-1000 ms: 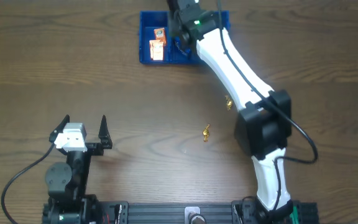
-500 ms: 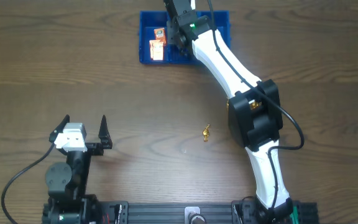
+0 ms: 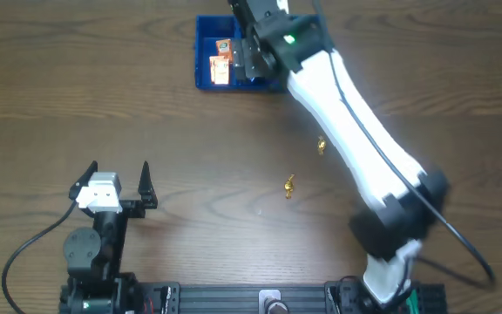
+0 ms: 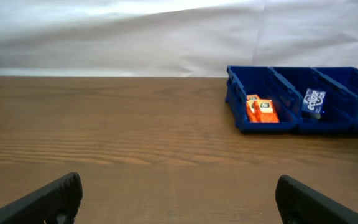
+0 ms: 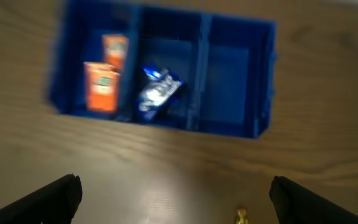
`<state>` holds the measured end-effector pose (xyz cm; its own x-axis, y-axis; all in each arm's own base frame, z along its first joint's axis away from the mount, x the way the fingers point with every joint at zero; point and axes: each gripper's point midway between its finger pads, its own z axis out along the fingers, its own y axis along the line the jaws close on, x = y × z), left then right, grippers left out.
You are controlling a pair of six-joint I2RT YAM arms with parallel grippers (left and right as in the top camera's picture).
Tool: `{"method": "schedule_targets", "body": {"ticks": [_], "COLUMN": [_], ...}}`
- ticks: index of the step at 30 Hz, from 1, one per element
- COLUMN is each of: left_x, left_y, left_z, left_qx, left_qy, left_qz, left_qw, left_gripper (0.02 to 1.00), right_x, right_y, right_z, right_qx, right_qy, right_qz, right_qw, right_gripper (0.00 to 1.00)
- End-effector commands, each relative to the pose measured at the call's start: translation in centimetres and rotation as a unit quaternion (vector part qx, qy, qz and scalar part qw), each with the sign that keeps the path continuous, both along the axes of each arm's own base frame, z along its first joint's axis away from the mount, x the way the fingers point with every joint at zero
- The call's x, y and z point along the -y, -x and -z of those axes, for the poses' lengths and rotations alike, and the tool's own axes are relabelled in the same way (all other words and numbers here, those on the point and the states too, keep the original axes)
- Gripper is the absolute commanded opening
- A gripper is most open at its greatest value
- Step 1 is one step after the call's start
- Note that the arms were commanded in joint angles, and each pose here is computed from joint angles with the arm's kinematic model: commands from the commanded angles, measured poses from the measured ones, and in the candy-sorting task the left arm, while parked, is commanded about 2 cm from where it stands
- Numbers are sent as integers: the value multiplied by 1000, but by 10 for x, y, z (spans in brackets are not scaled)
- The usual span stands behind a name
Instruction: Sort Candies Into Trays
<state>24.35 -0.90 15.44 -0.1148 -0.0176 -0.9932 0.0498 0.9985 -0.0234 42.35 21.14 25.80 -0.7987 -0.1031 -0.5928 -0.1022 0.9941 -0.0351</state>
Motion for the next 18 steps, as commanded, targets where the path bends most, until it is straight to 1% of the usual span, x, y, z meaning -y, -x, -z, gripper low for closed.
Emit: {"method": "schedule_targets", "body": {"ticks": [1, 3, 7, 8, 12, 15, 18], "left_x": [2, 2, 3, 2, 2, 2, 3], "left_y": [0, 0, 0, 0, 0, 0, 0], "left_z": [16, 16, 16, 16, 16, 16, 16], "left_qx": [-19, -19, -19, -19, -19, -19, -19], "left_qy": [0, 0, 0, 0, 0, 0, 0], "left_qz": [8, 8, 8, 8, 8, 8, 8], "left_qw": [1000, 1000, 1000, 1000, 1000, 1000, 1000], "left_gripper": [998, 998, 998, 998, 998, 996, 998], "right_x": [20, 33, 41, 43, 55, 48, 49], "right_y": [41, 65, 112, 122, 145, 157, 166], "right_z": [5, 26, 88, 106, 163, 193, 208], "right_qx": [-21, -43, -110, -128, -173, -202, -216], "right_qy": [-3, -6, -26, -29, -25, -44, -49], "right_qz": [29, 44, 24, 29, 65, 53, 50], "right_qw": [999, 998, 993, 991, 982, 977, 974], "right_gripper": [1000, 1000, 1000, 1000, 1000, 998, 991]}}
